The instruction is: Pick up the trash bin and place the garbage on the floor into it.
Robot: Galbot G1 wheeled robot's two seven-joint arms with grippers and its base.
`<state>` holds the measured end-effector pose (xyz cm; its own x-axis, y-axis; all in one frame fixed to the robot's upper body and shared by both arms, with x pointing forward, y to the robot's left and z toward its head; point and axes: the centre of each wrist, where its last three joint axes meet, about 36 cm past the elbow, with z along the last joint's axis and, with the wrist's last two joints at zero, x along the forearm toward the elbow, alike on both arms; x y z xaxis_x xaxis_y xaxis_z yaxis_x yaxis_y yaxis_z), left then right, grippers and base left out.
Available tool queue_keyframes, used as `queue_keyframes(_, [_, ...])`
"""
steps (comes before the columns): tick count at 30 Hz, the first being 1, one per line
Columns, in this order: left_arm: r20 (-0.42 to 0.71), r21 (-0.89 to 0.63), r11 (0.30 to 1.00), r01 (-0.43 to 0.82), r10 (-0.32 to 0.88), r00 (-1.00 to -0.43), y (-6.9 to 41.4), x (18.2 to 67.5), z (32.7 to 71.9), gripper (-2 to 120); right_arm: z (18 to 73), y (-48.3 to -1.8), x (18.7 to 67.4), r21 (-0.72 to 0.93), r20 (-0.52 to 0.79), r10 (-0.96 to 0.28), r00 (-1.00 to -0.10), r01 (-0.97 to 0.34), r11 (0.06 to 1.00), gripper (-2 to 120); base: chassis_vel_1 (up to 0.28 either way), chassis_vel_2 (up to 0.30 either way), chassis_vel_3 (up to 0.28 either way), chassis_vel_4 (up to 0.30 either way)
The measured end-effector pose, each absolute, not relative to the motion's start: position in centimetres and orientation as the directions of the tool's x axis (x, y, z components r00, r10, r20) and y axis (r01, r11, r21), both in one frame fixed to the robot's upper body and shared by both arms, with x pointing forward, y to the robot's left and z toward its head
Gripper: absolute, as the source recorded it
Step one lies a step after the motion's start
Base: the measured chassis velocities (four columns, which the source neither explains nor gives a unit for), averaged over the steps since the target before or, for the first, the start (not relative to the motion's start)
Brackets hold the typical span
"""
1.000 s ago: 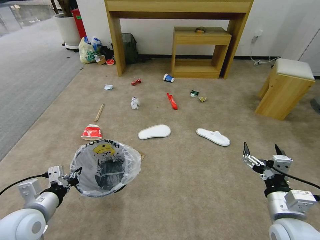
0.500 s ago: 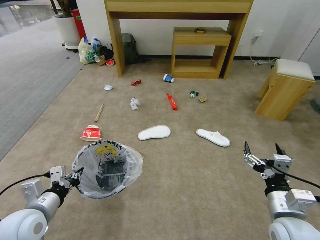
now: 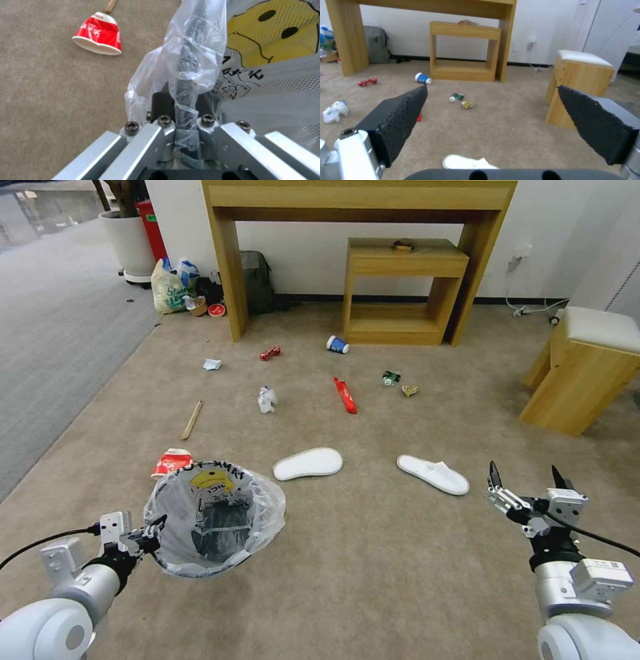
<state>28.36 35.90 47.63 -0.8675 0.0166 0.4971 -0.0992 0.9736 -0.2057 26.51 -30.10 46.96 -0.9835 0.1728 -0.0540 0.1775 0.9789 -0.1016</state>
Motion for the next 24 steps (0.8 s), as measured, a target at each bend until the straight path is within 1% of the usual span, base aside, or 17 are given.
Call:
queue_keyframes(14, [0.498,-0.214,0.972,-0.092,0.028,-0.867,36.02,28.12,47.55,0,46.91,-30.01,26.41,-0.104,-0.056,0.172,-0.983,0.177,0.979,100,-0.083,0.195,0.084,-0.193])
queue_keyframes(24, [0.502,-0.221,0.971,-0.091,0.033,-0.864,36.29,28.09,47.31,0,46.64,-29.84,26.5,-0.108,-0.055,0.167,-0.984,0.172,0.979,100,-0.032,0.203,0.053,-0.214])
